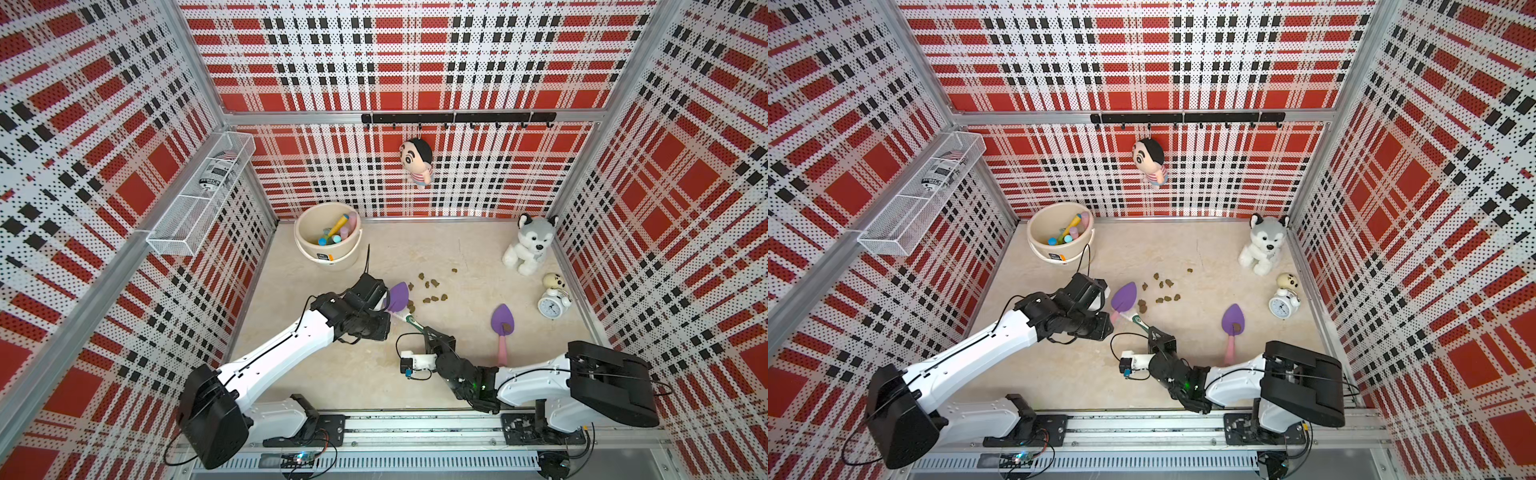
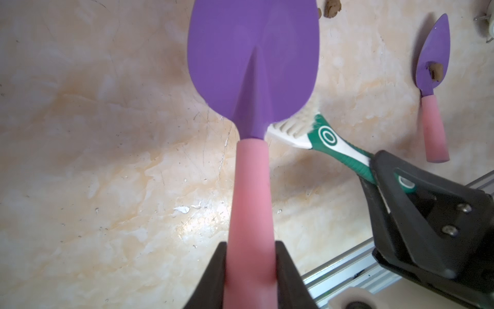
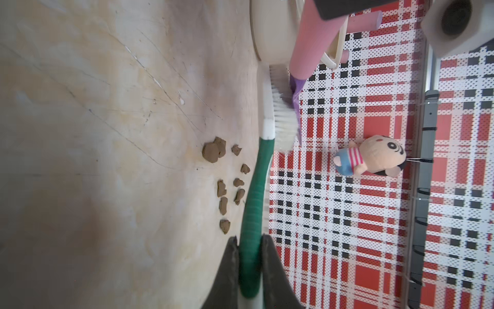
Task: Brush the soil off the hand trowel and place it into the bucket
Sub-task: Brush off the soil from the hand trowel.
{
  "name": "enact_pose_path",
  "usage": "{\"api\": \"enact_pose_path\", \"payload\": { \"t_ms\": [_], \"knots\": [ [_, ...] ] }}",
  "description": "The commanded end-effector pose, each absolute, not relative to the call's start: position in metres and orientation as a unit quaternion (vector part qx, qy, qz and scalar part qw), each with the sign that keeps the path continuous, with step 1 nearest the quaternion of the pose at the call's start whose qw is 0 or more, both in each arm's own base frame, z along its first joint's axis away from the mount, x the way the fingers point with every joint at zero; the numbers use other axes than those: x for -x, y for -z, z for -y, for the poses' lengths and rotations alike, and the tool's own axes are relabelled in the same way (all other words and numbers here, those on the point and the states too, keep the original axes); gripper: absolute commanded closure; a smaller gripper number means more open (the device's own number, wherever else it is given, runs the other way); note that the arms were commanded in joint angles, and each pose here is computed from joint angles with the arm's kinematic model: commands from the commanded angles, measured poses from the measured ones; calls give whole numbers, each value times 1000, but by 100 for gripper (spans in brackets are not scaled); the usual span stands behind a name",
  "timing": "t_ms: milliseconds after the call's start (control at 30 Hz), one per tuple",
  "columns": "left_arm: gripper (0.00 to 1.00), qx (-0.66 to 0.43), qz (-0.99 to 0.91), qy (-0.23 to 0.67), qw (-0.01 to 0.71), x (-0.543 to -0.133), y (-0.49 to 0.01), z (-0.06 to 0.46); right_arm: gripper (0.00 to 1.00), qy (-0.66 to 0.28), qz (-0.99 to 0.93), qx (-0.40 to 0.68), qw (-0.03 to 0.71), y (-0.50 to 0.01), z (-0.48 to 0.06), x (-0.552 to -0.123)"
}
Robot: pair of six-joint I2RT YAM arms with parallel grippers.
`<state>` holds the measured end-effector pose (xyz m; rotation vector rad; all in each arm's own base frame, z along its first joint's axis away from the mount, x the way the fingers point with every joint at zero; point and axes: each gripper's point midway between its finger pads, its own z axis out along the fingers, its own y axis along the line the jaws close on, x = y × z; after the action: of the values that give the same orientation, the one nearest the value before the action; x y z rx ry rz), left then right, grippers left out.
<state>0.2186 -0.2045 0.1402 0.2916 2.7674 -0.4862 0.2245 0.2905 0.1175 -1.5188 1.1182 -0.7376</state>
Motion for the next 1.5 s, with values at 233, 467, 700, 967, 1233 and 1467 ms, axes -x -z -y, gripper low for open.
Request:
{"api": "enact_pose_path", "payload": {
  "t_ms": [233,467,700,967,1233,1467],
  "knots": [
    [100,-107,-969,174,140,-207,-134,201,100,385,-501,512,583,-172,-261,-262],
    [100,-96,-966,182,156,-211,-145,198,100,394,-539,504,548,-146,-242,-272],
    [100,-90,-961,197,172,-219,-161,201,100,389,-507,559,529,-120,-266,-252],
    [100,-88,-964,196,156,-219,-144,204,100,346,-444,610,558,-127,-309,-222],
    [100,-91,-964,197,154,-217,-140,204,100,343,-444,603,567,-141,-311,-224],
    [100,-90,-963,198,156,-215,-141,202,100,384,-478,561,556,-148,-282,-249]
  ]
}}
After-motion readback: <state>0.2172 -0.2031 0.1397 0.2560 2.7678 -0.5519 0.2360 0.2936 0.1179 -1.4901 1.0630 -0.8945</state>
